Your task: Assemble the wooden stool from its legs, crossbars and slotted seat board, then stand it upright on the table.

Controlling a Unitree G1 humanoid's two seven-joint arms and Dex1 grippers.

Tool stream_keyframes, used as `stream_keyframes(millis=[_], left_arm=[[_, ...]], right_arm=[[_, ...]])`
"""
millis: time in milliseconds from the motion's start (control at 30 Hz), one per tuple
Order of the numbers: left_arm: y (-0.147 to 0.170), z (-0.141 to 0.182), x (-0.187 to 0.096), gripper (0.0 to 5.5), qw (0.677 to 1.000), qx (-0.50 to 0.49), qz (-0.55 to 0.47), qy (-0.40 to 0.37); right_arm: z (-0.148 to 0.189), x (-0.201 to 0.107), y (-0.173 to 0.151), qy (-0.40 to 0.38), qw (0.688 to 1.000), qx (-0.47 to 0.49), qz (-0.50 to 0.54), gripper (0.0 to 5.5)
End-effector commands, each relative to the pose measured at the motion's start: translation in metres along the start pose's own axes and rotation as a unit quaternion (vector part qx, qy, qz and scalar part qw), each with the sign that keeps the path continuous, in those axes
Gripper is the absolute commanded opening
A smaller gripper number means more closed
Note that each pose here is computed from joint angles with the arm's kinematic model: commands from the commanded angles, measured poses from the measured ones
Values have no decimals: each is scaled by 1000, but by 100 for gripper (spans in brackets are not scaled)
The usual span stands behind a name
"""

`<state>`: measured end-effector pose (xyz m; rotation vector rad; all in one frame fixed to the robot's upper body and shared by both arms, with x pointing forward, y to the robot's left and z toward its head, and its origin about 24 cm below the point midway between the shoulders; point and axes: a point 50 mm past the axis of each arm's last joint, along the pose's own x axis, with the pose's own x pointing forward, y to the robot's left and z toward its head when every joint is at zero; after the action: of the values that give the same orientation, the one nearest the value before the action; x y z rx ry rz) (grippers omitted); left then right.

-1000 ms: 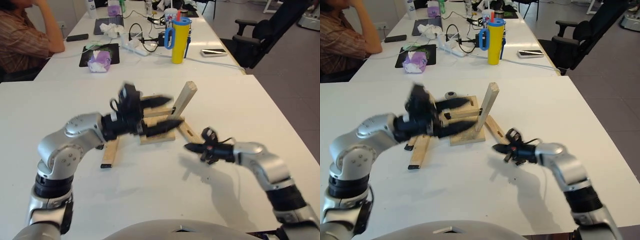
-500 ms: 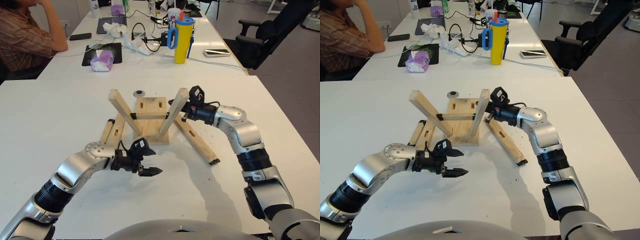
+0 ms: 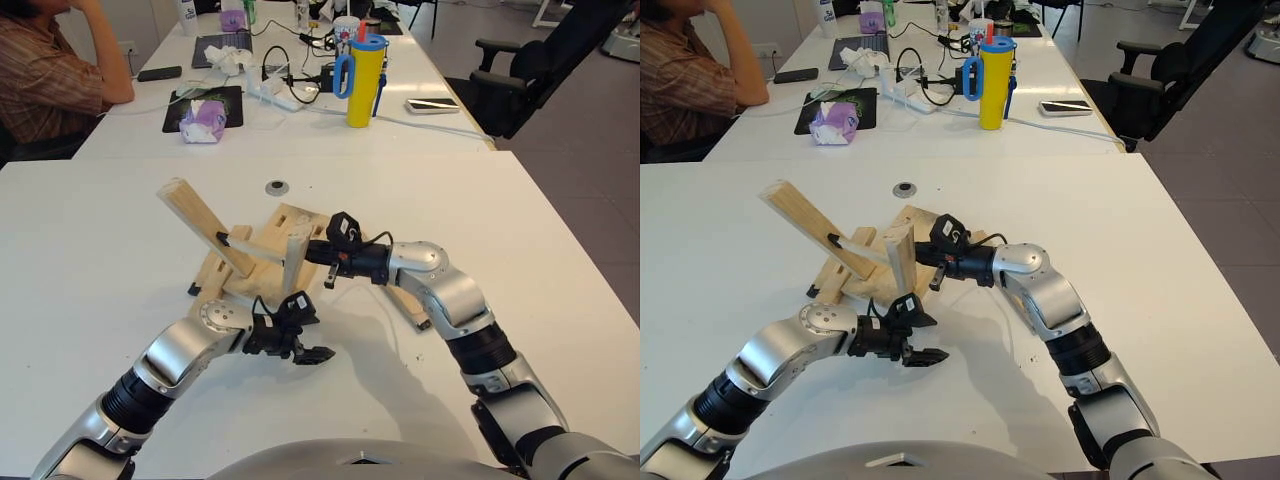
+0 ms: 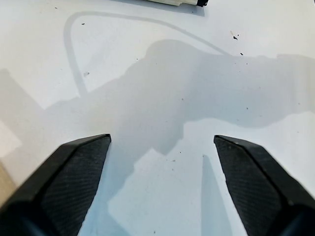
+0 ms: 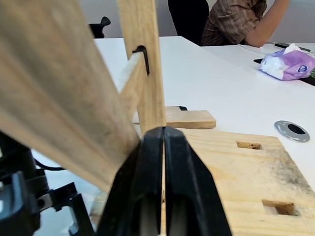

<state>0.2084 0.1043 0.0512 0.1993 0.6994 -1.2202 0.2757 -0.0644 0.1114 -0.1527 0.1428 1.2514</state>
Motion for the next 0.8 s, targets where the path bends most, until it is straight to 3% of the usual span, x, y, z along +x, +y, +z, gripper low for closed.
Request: stream_keyframes(millis=[33,267,500,633,800], left_arm=[[8,-11,-4,392,999,-12,28,24],[9,-13,-7,392,999,-8,30,32],[7,-15,-13,392,999,-7,20,39],[7,-15,-19,392,999,-3,21,46],[8,-17,-30,392,998,-2,30,55]], right_arm=[[8,9,21,4,999,-6,51,0],[18,17,34,-1,996,-7,85,0],[-7,-12,-42,107,989,-72,-78,0],[-28,-12,-56,158,979,-105,-77,0],[-41,-7,-62,167,976,-115,-74,0]])
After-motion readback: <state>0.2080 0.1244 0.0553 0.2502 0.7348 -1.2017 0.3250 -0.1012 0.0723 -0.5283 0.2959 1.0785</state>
